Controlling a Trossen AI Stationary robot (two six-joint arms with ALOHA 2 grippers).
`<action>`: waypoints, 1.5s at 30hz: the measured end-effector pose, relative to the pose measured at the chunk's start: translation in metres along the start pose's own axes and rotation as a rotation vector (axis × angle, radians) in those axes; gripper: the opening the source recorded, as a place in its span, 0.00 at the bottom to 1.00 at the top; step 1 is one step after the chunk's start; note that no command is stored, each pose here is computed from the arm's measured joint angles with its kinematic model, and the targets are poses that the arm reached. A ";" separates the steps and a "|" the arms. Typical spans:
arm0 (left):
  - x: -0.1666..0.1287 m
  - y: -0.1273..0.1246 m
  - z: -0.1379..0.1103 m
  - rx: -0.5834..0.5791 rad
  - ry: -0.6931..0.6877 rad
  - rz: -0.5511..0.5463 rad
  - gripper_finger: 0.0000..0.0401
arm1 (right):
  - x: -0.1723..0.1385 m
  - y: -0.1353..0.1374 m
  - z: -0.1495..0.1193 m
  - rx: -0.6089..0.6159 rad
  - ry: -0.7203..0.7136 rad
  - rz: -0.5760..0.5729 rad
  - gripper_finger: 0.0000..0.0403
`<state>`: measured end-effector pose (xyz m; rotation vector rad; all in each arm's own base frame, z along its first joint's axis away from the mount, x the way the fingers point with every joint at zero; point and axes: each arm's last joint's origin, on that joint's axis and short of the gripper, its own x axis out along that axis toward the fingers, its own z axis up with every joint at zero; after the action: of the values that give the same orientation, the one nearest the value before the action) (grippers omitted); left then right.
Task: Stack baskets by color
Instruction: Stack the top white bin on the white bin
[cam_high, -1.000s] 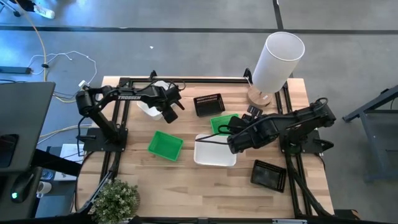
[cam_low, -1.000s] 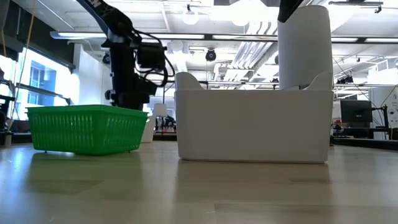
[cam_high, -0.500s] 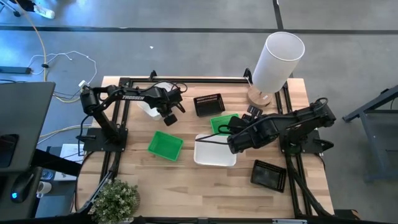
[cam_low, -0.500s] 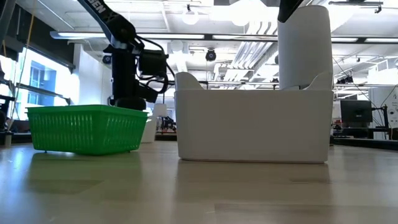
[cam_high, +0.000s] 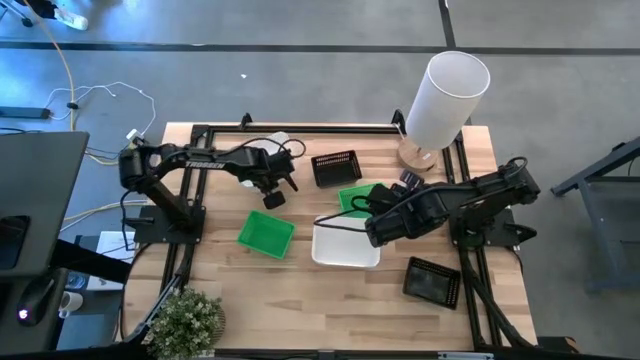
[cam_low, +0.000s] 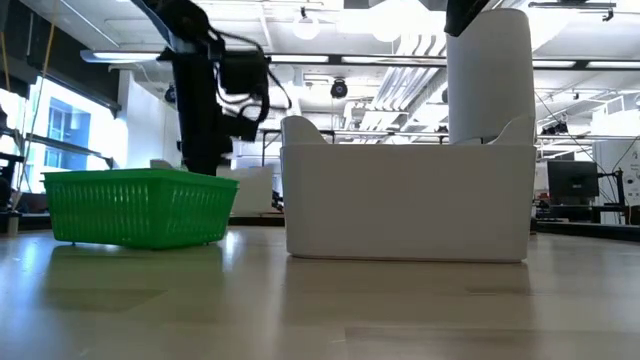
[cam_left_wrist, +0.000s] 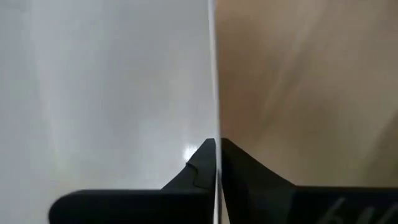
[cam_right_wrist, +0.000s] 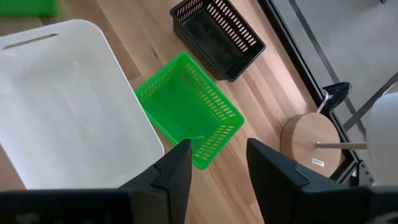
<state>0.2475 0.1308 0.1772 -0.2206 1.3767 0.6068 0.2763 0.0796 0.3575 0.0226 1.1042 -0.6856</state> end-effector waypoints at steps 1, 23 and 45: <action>-0.005 -0.004 -0.001 0.006 -0.015 -0.002 0.00 | 0.000 0.000 0.000 0.011 -0.001 -0.001 0.35; -0.116 -0.098 -0.043 0.280 -0.493 -0.253 0.00 | 0.000 -0.002 0.002 0.171 -0.066 -0.059 0.35; -0.167 -0.141 -0.074 0.601 -0.538 -0.277 0.00 | -0.011 0.027 0.040 0.044 -0.393 0.215 0.35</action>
<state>0.2469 -0.0683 0.2948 0.2247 0.9260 -0.0053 0.3198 0.0930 0.3769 0.0418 0.6969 -0.4941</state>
